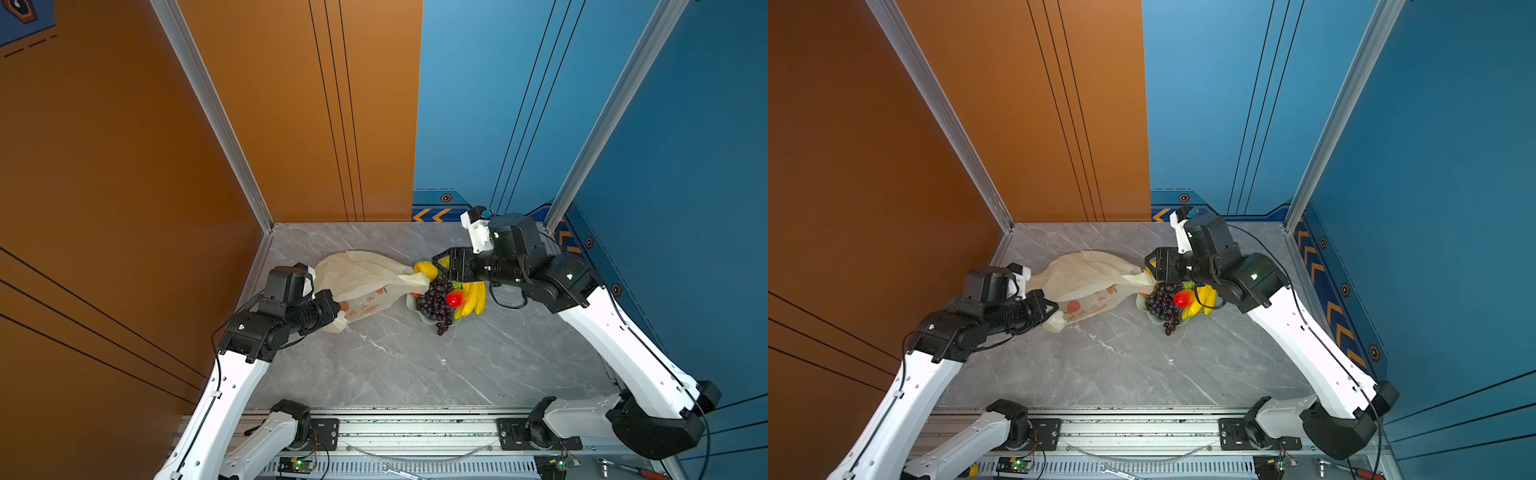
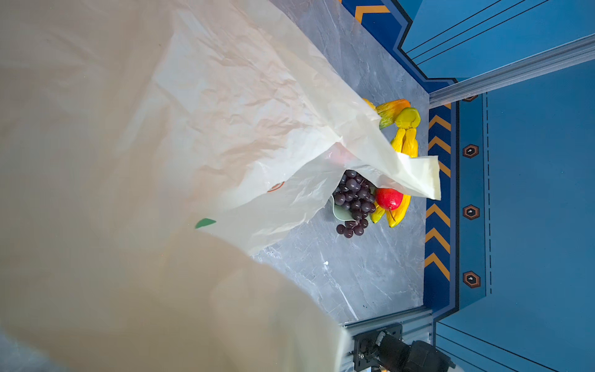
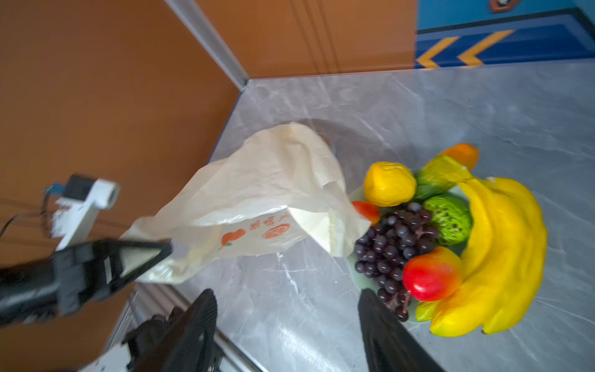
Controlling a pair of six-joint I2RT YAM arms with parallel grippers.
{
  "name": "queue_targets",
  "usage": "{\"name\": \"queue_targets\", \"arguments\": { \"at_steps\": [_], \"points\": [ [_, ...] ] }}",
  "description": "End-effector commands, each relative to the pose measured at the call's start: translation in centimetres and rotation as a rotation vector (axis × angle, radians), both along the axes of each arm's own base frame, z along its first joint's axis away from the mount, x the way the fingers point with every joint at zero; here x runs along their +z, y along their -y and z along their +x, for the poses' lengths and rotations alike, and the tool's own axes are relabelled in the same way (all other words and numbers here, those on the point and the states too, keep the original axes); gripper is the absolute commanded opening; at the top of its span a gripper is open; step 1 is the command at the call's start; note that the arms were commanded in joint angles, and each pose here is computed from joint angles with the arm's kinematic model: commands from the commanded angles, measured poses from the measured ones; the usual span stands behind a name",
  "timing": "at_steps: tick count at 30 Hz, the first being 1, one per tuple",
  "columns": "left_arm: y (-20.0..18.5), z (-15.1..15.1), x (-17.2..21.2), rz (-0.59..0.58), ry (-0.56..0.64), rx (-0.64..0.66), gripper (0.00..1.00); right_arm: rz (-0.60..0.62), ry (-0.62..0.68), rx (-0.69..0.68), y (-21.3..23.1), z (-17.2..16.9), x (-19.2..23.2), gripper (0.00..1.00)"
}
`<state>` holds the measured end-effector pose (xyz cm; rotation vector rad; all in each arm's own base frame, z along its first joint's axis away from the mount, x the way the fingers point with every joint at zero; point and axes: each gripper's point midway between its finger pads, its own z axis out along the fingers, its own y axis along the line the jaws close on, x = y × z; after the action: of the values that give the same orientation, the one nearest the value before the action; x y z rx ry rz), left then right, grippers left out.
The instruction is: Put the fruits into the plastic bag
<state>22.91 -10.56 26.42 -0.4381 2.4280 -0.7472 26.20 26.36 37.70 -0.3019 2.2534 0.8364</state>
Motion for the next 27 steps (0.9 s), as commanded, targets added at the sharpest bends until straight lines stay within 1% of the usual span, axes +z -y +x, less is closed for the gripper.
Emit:
{"name": "queue_targets", "arguments": {
  "at_steps": [1, 3, 4, 7, 8, 13, 15, 21, 24, 25, 26, 27],
  "points": [
    [0.5, -0.2, 1.6, -0.030, 0.036, -0.024, 0.00, -0.023, -0.218, 0.182, -5.3, -3.7, -5.2, 0.56],
    [0.6, -0.2, 1.7, -0.032, 0.038, -0.030, 0.00, -0.034, -0.259, 0.252, -8.2, -4.9, -7.4, 0.44],
    [0.7, -0.3, 1.8, -0.033, 0.041, -0.033, 0.00, -0.040, -0.269, 0.271, -9.4, -5.1, -8.4, 0.40],
    [0.7, -0.5, 1.8, -0.035, 0.044, -0.038, 0.00, -0.046, -0.262, 0.290, -12.5, -4.5, -10.6, 0.30],
    [0.8, -0.7, 1.7, -0.036, 0.042, -0.041, 0.00, -0.040, -0.264, 0.289, -13.5, -4.0, -11.2, 0.24],
    [0.8, -1.2, 1.4, -0.043, 0.041, -0.036, 0.00, -0.021, -0.250, 0.260, -16.6, -2.1, -12.4, 0.17],
    [0.7, -1.3, 1.5, -0.044, 0.045, -0.030, 0.00, -0.019, -0.259, 0.262, -17.5, -1.8, -13.2, 0.16],
    [0.9, -1.3, 1.5, -0.043, 0.042, -0.031, 0.00, -0.064, -0.300, 0.246, -18.9, -0.4, -17.3, 0.12],
    [1.0, -1.2, 1.6, -0.043, 0.042, -0.031, 0.00, -0.050, -0.307, 0.238, -19.5, 0.4, -17.8, 0.11],
    [1.0, -1.2, 1.6, -0.045, 0.041, -0.028, 0.00, -0.057, -0.302, 0.234, -19.5, 0.7, -18.1, 0.09],
    [1.0, -1.1, 1.8, -0.049, 0.044, -0.026, 0.00, -0.066, -0.296, 0.227, -19.5, 1.1, -18.6, 0.03],
    [1.1, -1.1, 2.0, -0.056, 0.046, -0.024, 0.00, -0.081, -0.291, 0.224, -19.5, 1.2, -19.3, 0.02]
  ]
}}
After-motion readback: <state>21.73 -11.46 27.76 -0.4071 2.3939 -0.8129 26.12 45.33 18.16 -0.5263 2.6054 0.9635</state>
